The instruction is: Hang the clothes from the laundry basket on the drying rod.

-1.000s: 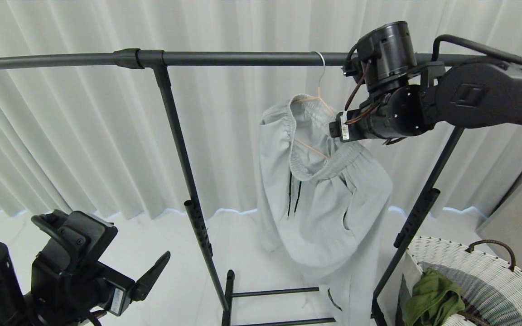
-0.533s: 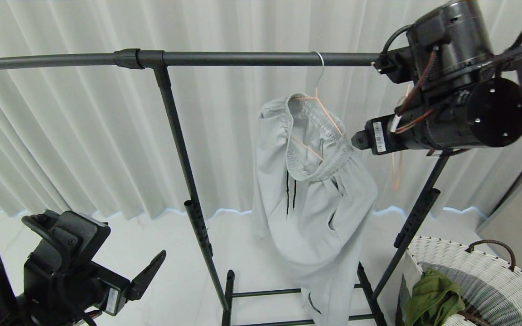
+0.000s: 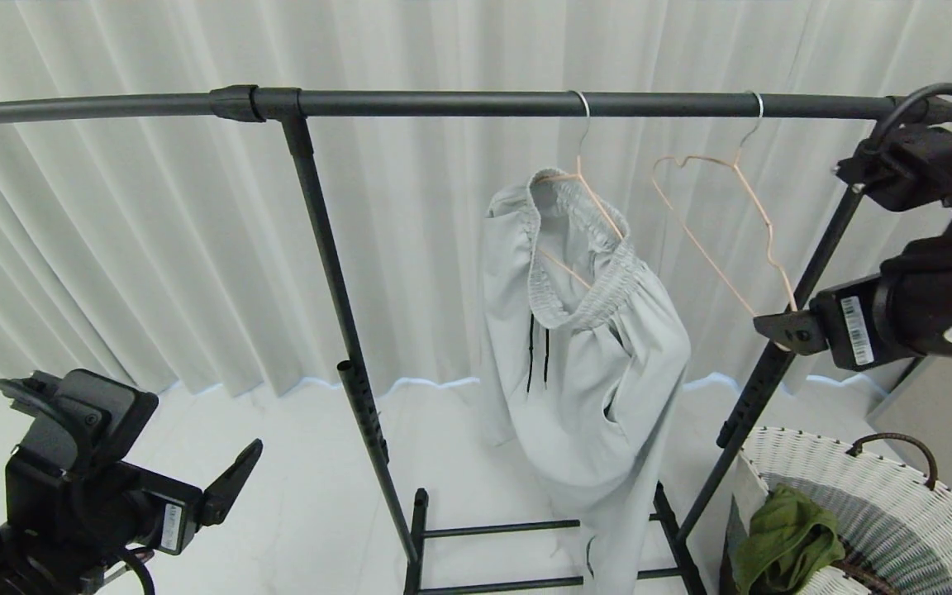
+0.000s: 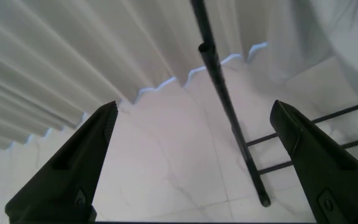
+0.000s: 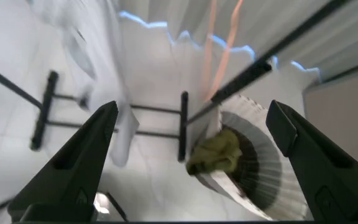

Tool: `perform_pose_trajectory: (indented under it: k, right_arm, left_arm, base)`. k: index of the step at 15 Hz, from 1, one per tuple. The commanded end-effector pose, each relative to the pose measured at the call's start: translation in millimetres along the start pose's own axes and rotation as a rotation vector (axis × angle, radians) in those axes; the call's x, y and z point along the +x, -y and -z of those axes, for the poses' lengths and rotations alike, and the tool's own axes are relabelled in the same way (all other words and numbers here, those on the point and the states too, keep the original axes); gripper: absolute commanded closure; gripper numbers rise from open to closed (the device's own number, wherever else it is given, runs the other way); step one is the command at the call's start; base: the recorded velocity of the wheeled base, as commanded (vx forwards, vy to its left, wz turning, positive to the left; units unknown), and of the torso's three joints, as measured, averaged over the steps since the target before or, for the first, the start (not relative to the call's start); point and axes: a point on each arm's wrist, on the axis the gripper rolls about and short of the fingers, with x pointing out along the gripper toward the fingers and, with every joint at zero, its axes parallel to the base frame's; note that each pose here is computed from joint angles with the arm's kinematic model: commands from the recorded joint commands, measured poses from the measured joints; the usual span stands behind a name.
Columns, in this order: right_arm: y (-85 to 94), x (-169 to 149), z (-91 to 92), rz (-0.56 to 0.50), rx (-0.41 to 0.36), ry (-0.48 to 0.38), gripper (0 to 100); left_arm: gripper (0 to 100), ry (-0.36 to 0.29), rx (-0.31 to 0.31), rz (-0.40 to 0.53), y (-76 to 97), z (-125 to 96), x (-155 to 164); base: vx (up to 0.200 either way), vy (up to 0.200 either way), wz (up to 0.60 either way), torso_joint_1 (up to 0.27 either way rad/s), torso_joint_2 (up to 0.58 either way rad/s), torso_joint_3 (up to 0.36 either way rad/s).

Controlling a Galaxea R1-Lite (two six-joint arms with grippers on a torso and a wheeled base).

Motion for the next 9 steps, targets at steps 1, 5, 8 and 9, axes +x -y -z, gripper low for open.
perform_pose_trajectory:
  k: [1,5,8,9]
  right_arm:
    - [20.0,-15.1,15.4,0.028,-0.017,0.005,0]
    - [35.5,-14.0,43.1,0.086,-0.141,-0.059,0]
    - [37.8,-11.1,54.4,0.094,-0.140,-0.067,0]
    - [39.4,-10.7,57.3,0.103,-0.142,-0.073,0]
  left_arm:
    - [0,0.005,-0.003,-0.010,-1.6,-0.2,-1.3]
    - [0,0.002,-0.003,-0.012,-1.9,0.1,-1.0]
    - [0,-0.011,-0.008,-0.040,-6.4,1.4,0.6]
    - [0,-0.015,-0.009,-0.044,-6.9,1.8,1.0]
  base:
    - [-0.200,0.000,0.00,0.012,0.00,0.002]
    - [-0.200,0.000,0.00,-0.005,0.00,0.006]
    - [-0.133,0.000,0.00,-0.002,0.00,0.005]
    - [0.000,0.000,0.00,0.000,0.00,0.000]
